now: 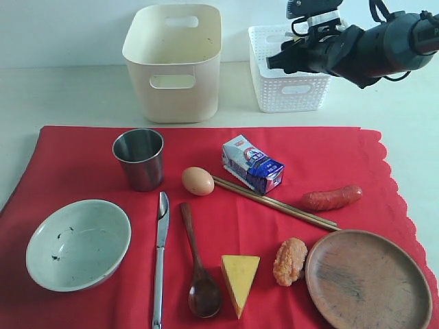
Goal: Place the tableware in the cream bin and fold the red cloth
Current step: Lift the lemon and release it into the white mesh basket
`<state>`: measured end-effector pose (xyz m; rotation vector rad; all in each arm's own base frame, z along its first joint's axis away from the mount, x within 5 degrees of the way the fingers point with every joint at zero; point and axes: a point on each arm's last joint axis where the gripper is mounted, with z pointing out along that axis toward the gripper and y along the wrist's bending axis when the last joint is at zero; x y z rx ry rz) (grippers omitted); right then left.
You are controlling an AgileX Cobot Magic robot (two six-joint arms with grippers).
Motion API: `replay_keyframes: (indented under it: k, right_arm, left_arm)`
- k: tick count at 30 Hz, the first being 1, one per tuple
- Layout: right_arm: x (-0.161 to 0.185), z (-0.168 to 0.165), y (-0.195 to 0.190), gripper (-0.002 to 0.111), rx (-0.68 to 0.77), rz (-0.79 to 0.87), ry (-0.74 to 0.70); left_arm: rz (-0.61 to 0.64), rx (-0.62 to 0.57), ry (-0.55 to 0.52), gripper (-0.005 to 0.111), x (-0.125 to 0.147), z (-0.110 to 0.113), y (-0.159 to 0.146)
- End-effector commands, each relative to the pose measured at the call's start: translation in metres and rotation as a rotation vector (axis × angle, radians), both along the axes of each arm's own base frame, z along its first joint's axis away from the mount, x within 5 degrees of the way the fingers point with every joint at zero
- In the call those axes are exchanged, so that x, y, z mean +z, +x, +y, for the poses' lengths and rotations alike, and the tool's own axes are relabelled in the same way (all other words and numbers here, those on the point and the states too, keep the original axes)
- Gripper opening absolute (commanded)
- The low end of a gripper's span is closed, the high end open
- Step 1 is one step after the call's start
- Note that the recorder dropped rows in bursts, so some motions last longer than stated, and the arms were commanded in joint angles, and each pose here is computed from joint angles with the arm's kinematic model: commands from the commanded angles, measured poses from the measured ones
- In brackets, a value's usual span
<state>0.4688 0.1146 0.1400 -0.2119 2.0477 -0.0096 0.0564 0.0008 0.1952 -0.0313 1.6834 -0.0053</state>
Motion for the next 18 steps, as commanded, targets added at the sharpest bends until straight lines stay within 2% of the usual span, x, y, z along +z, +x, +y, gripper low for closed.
replay_keyframes:
  k: [1,4,10,18]
  right_arm:
    - [0.007,-0.001,0.003,0.073,-0.008,-0.036,0.000]
    - [0.007,-0.001,0.003,0.083,-0.029,-0.032,0.041]
    - [0.011,-0.001,0.003,0.084,-0.029,-0.038,0.048]
    - [0.088,0.012,-0.029,0.084,0.166,0.101,0.133]
  left_arm:
    - [-0.004,-0.006,0.000,0.002,0.000,0.000,0.000]
    - [-0.004,-0.006,0.000,0.002,0.000,0.000,0.000]
    - [-0.004,-0.006,0.000,0.002,0.000,0.000,0.000]
    - [-0.004,-0.006,0.000,0.002,0.000,0.000,0.000]
